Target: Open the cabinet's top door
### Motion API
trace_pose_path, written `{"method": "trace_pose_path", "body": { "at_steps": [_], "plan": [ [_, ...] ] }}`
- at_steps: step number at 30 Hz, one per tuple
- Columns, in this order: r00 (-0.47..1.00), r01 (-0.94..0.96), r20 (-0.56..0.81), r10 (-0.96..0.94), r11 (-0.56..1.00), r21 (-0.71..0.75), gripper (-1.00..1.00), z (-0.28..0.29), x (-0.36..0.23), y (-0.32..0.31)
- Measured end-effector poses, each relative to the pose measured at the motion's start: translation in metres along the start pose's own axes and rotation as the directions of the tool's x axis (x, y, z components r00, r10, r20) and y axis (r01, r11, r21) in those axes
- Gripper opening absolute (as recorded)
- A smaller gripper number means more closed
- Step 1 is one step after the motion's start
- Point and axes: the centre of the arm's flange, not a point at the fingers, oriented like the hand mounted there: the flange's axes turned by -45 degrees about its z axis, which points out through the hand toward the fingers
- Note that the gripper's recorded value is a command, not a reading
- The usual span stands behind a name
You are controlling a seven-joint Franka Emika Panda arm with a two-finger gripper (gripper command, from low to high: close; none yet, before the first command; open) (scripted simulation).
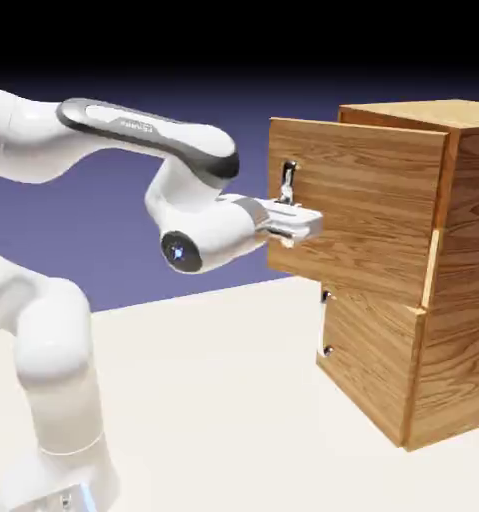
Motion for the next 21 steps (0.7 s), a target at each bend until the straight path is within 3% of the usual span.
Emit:
{"method": "trace_pose_path", "body": {
  "at_steps": [21],
  "plan": [
    [1.000,0.000,0.000,0.000,0.881,-0.472,-1.00,-0.101,0.000,-0.098]
  ]
}}
